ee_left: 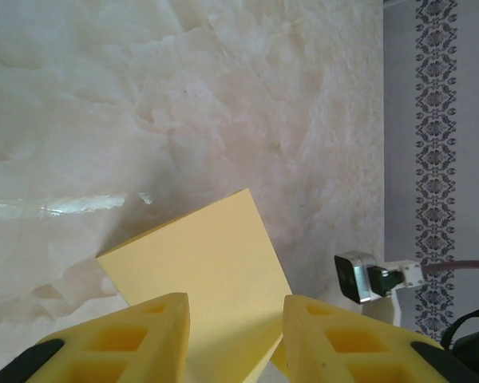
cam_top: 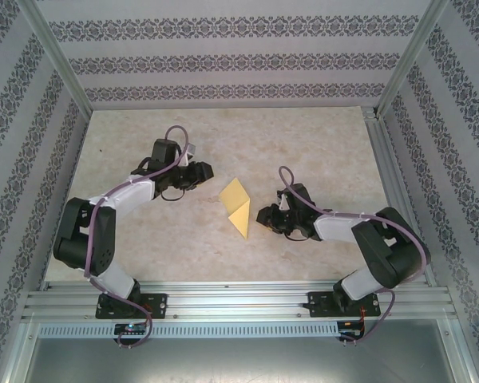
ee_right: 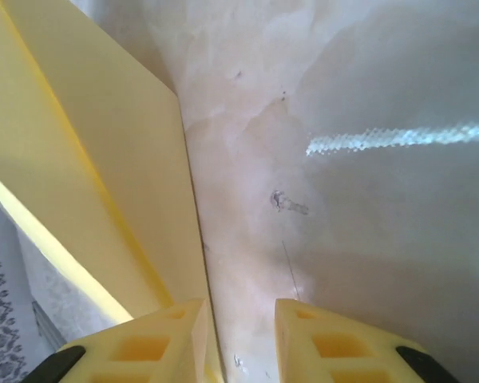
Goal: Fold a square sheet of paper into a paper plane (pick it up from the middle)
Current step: Turn over the paper at the center of the table, then fold the wing for the fifth time at the center of the table.
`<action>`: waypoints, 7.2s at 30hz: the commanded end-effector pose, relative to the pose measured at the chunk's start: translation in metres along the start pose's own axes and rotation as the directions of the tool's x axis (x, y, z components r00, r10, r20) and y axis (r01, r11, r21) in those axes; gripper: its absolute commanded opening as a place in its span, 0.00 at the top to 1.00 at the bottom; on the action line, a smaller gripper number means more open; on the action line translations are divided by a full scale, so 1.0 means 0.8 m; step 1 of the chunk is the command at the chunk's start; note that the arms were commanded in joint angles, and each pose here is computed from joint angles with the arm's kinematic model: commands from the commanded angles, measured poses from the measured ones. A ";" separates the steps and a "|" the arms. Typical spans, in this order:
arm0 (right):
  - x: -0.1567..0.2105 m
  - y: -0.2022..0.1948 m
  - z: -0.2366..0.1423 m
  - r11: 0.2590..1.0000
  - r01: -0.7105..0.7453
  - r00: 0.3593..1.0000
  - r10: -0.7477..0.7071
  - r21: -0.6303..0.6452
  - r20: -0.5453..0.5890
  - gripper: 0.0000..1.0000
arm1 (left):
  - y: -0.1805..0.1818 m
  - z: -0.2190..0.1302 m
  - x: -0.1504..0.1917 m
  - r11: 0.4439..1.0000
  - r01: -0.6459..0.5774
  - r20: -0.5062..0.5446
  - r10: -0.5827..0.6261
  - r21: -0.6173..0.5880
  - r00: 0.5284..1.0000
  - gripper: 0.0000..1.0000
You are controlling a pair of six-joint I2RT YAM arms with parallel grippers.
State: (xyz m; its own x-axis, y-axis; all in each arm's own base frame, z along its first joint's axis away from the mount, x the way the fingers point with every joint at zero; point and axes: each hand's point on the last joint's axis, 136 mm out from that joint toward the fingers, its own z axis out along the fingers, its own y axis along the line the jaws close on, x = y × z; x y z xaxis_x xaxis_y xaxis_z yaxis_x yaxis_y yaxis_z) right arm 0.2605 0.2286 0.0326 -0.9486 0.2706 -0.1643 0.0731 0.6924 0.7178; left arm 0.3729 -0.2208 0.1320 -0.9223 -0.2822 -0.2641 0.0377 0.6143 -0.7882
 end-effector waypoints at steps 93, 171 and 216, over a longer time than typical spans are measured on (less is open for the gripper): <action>0.040 0.021 0.049 0.636 0.703 0.697 -0.705 0.320 -0.131 0.95 | -0.012 0.102 0.142 0.959 0.247 -0.263 -0.276 -0.138 0.924 0.47; 0.041 0.032 0.040 0.580 0.748 0.608 -0.794 0.322 0.017 1.00 | -0.029 0.089 0.168 0.914 0.362 -0.288 -0.403 -0.185 0.869 0.46; 0.042 0.043 0.036 0.606 0.737 0.612 -0.786 0.300 0.086 0.91 | -0.020 0.098 0.190 0.910 0.293 -0.374 -0.391 -0.293 0.841 0.57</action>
State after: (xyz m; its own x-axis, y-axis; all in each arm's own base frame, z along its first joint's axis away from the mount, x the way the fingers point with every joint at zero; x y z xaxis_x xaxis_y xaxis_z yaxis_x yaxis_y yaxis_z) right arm 0.2350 0.2718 0.0151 -0.6364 -0.3876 -0.6669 -0.5669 0.8213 0.0636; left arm 0.2841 -0.3179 0.0605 -0.9210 -0.2903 0.2599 -0.3895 0.6641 -0.6382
